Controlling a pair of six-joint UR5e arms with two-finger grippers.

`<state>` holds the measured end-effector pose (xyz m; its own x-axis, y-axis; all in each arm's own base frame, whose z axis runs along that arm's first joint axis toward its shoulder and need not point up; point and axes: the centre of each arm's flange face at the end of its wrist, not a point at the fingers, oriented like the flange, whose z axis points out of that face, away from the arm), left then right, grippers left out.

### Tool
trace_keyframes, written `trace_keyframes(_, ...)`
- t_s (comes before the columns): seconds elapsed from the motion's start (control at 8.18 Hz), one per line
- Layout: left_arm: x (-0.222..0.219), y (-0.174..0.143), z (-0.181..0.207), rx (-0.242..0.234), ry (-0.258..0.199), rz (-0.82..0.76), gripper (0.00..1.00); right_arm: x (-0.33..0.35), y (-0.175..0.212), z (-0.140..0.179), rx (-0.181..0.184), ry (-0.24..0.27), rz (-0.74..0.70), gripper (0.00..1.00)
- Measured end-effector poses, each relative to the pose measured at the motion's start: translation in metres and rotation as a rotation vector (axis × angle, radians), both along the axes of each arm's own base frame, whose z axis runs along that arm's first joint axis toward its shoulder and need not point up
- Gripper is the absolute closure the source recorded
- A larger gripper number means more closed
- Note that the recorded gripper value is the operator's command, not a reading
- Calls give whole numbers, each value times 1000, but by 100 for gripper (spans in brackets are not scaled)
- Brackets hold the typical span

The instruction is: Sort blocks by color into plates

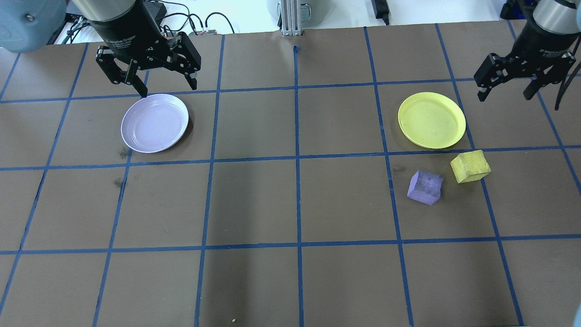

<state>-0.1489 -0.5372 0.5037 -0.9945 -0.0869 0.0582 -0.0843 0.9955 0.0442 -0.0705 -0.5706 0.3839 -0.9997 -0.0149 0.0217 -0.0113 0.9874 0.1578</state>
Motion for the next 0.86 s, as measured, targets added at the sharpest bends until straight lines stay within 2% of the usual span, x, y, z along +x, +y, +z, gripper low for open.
trace_keyframes(0.24, 0, 0, 1, -1, 0, 0, 0, -13, -4, -48, 84, -5, 17, 0)
trace_keyframes(0.61, 1, 0, 2, -5, 0, 0, 0, -17, -5, -135, 188, -7, 29, 0)
trace_keyframes(0.86, 1, -2, 2, -6, 0, 0, 0, -16, 1, -158, 228, -6, 36, 0)
